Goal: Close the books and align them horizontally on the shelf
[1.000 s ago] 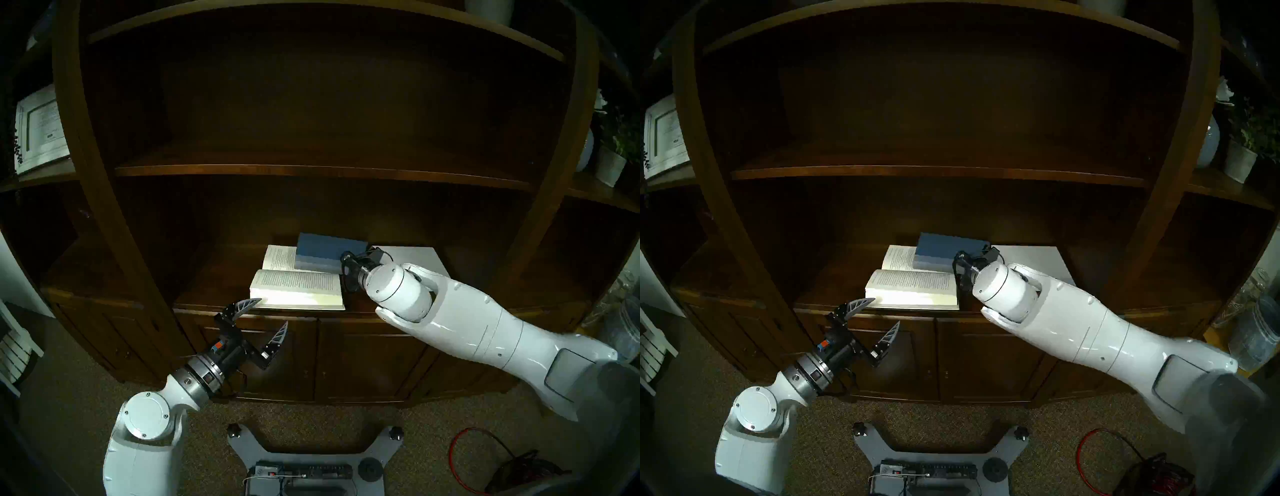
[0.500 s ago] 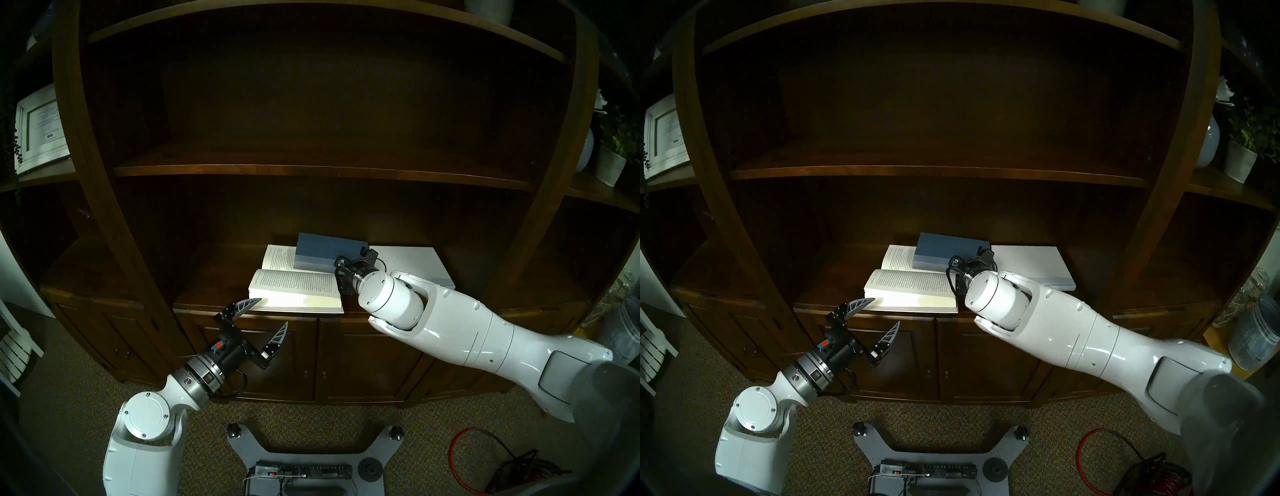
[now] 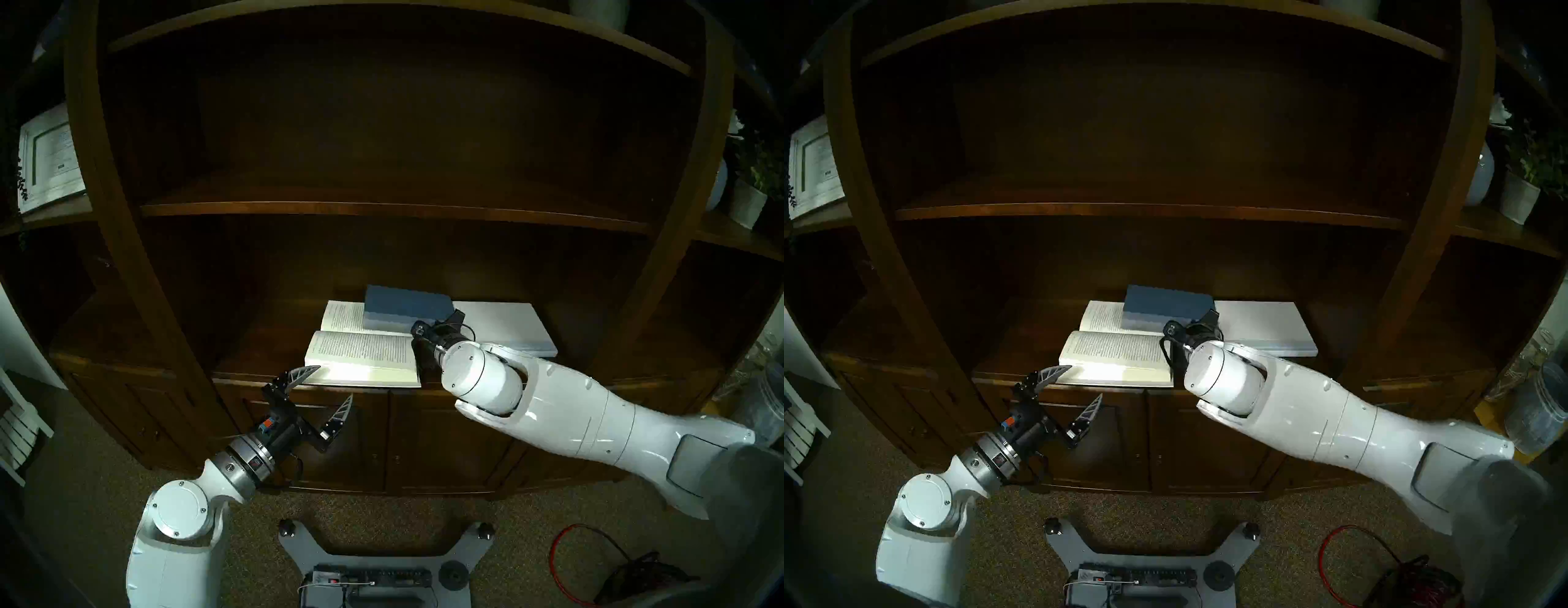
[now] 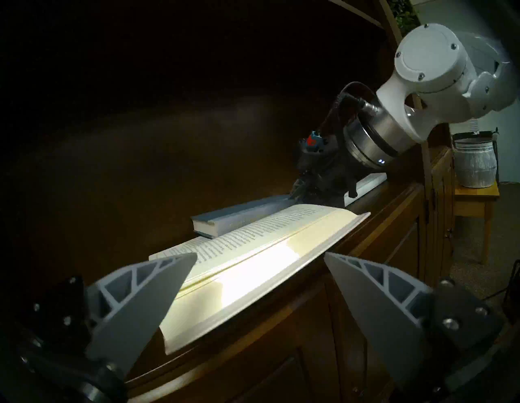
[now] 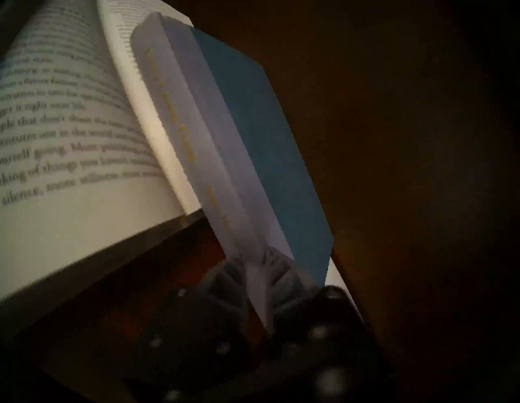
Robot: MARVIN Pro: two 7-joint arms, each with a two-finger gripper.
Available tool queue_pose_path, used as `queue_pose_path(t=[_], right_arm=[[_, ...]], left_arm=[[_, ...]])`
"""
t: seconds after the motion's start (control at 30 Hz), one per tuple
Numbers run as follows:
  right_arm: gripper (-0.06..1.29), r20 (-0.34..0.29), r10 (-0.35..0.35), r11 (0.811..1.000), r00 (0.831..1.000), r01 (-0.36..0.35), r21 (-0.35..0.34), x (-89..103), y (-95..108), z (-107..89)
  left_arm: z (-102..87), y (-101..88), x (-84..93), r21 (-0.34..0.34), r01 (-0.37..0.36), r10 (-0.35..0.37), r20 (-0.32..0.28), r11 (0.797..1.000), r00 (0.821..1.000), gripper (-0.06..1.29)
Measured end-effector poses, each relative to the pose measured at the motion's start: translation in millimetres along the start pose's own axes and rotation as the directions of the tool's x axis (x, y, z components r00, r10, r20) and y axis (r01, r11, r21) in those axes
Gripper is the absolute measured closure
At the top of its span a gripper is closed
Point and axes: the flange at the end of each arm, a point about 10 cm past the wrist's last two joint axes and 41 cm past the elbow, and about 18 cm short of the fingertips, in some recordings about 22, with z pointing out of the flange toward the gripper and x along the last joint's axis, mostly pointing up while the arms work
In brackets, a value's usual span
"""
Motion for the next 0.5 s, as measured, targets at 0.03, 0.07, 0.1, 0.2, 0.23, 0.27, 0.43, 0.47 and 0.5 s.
queue_pose_path(t=[0.03,0.07,0.1,0.2,0.23,0.27,0.43,0.47,0.5], right_arm=[[0.82,-0.003,0.0,1.0,1.0,0.0,-0.005,-0.1,1.7,-1.6],[0.86,-0.005,0.0,1.0,1.0,0.0,-0.008,-0.2,2.9,-2.6],[0.94,-0.009,-0.001,1.0,1.0,0.001,-0.013,0.0,5.0,-4.5],[1.27,-0.022,-0.002,1.0,1.0,0.001,-0.022,1.4,9.6,-10.4],[1.27,-0.029,-0.003,1.0,1.0,0.002,-0.025,2.6,11.7,-13.7],[1.27,-0.032,-0.003,1.0,0.999,0.002,-0.026,3.1,12.5,-15.1],[1.27,-0.049,-0.005,1.0,0.999,0.004,-0.03,5.0,17.9,-24.4],[1.27,-0.049,-0.006,1.0,0.999,0.004,-0.03,5.0,18.3,-25.1],[1.26,-0.048,-0.007,1.0,0.999,0.006,-0.03,4.6,18.9,-26.1]], left_arm=[[0.0,0.0,0.0,0.0,0.0,0.0,0.0,1.0,1.0,0.0],[0.0,0.0,0.0,0.0,0.0,0.0,0.0,1.0,1.0,0.0],[0.0,0.0,0.0,0.0,0.0,0.0,0.0,1.0,1.0,0.0],[0.0,0.0,0.0,0.0,0.0,0.0,0.0,1.0,1.0,0.0],[0.0,0.0,0.0,0.0,0.0,0.0,0.0,1.0,1.0,0.0],[0.0,0.0,0.0,0.0,0.0,0.0,0.0,1.0,1.0,0.0],[0.0,0.0,-0.1,0.0,0.0,0.0,0.0,1.0,1.0,0.0],[0.0,0.0,-0.1,0.0,0.0,0.0,0.0,1.0,1.0,0.0],[0.0,0.0,-0.1,0.0,0.0,0.0,0.0,1.0,1.0,0.0]])
